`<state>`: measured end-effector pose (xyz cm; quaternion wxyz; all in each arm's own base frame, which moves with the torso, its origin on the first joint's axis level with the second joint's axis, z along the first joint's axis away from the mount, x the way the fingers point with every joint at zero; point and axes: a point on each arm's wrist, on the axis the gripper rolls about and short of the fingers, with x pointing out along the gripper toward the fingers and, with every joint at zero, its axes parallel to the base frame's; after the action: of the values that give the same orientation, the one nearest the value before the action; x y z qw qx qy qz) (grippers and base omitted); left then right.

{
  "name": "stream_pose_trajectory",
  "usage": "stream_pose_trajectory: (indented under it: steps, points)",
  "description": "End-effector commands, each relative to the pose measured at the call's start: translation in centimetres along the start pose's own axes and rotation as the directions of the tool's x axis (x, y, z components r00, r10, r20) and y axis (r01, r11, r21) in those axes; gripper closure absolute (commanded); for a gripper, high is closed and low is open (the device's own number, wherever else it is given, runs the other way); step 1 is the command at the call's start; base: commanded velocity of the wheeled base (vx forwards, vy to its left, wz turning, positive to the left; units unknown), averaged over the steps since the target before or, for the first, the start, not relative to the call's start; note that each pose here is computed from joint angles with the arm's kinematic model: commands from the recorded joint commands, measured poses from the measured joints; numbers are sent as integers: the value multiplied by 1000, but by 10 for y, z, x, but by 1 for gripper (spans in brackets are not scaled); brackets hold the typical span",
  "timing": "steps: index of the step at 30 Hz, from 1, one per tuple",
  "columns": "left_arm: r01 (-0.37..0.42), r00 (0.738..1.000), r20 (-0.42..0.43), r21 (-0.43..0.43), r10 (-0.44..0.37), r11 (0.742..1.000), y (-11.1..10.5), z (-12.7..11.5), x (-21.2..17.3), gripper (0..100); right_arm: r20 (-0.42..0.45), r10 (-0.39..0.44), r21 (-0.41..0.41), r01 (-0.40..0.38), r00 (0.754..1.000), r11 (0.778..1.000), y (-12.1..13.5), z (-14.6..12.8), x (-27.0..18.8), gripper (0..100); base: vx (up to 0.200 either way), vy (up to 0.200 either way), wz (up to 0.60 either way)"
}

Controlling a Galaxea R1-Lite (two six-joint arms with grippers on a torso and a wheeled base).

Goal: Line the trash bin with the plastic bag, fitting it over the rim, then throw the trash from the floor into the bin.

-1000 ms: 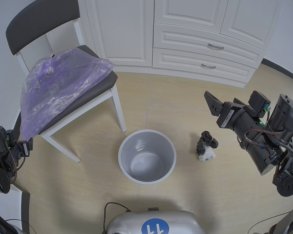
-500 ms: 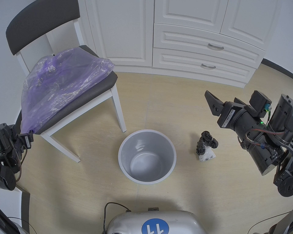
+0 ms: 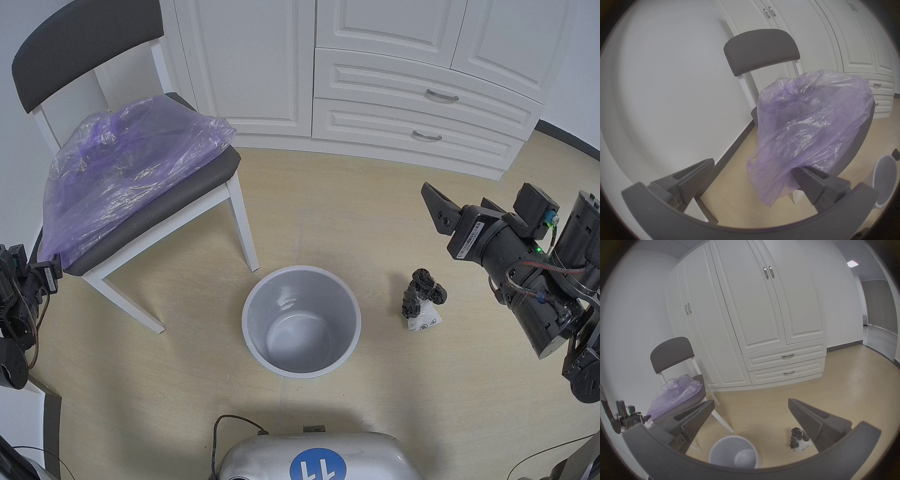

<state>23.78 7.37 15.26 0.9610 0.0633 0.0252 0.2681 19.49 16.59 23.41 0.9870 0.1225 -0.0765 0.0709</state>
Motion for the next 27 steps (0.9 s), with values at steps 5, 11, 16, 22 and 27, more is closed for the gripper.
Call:
stream_pose_trajectory:
  steps: [5, 11, 16, 22, 27]
  points:
    - [-5, 994, 107, -23, 8, 1000, 9, 29, -25, 0, 7, 2, 7, -2, 1000, 1000, 1, 2, 0, 0, 0, 0, 0]
    - [-8, 993, 116, -36, 12, 999, 8, 32, -19, 0, 6, 2, 6, -2, 1000, 1000, 1, 1, 0, 0, 0, 0, 0]
    - [0, 997, 74, -46, 4, 999, 5, 21, -6, 0, 6, 2, 8, -2, 1000, 1000, 1, 1, 1, 0, 0, 0, 0]
    - [20, 1000, 11, -33, -19, 999, -2, 5, 0, 0, 34, 6, 22, -7, 999, 1000, 2, 2, 1, 0, 0, 0, 0]
    - [28, 999, -37, -21, -28, 999, -8, -8, 8, 0, 37, 10, 21, -10, 999, 1000, 2, 2, 1, 0, 0, 0, 0]
